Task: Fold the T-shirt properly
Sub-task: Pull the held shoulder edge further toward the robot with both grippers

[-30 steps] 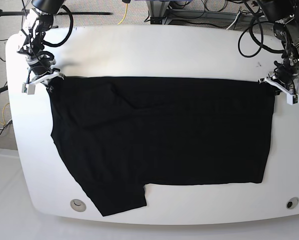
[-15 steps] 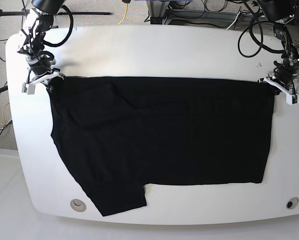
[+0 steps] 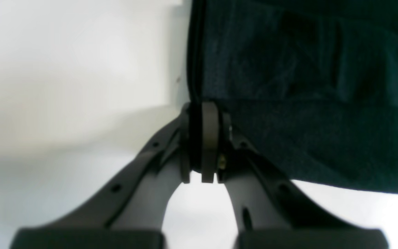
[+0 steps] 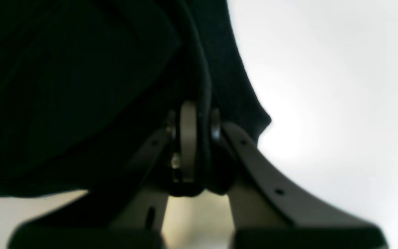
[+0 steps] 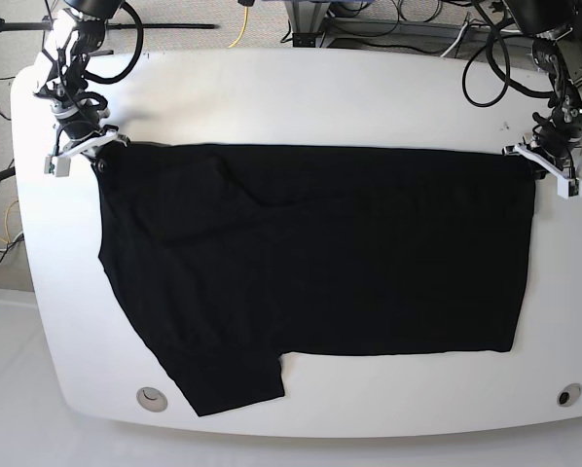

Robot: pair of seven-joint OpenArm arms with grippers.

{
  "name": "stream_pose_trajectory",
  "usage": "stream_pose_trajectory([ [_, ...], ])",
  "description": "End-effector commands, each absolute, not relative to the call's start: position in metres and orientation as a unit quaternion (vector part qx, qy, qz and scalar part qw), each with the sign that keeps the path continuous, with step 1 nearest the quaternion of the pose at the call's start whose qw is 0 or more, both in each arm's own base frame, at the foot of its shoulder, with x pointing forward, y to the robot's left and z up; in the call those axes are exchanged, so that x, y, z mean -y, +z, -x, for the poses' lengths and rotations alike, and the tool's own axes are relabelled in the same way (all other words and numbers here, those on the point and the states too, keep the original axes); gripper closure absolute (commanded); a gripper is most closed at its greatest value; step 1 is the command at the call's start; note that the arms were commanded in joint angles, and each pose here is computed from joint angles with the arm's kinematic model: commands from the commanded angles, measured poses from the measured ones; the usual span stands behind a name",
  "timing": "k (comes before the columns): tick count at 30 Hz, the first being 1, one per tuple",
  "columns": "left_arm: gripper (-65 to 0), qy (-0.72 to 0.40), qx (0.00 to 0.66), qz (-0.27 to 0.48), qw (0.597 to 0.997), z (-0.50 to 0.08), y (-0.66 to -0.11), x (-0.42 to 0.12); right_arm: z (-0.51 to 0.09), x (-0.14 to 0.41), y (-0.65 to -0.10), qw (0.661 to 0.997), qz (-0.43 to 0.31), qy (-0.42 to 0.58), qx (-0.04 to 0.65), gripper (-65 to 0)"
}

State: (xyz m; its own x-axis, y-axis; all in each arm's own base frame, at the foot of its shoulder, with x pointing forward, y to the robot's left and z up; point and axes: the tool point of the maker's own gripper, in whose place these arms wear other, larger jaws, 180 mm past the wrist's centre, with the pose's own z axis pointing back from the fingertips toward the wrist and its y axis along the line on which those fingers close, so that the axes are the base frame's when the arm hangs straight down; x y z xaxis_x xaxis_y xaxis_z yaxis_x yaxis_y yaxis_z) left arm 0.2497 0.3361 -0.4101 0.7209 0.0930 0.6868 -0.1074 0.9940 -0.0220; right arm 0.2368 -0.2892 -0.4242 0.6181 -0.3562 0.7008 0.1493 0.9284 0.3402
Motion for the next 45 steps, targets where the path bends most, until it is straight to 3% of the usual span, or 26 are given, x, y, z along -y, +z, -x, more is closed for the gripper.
stream_pose_trajectory([
  [1,0.0,0.036,0.379,-0.025,0.925,-0.245,-0.397,-0.343,-0.227,0.294,-0.416,0.896,-0.109,-0.124,0.411,-0.7],
  [20,0.0,-0.033,0.321,-0.061,0.945,-0.174,-0.395,-0.344,-0.163,0.282,-0.400,0.923,-0.076,-0.073,0.370,0.0],
  [45,0.0,-0.026,0.299,-0.062,0.952,-0.165,-0.406,-0.352,-0.150,0.288,-0.410,0.931,-0.069,-0.084,0.349,0.0],
])
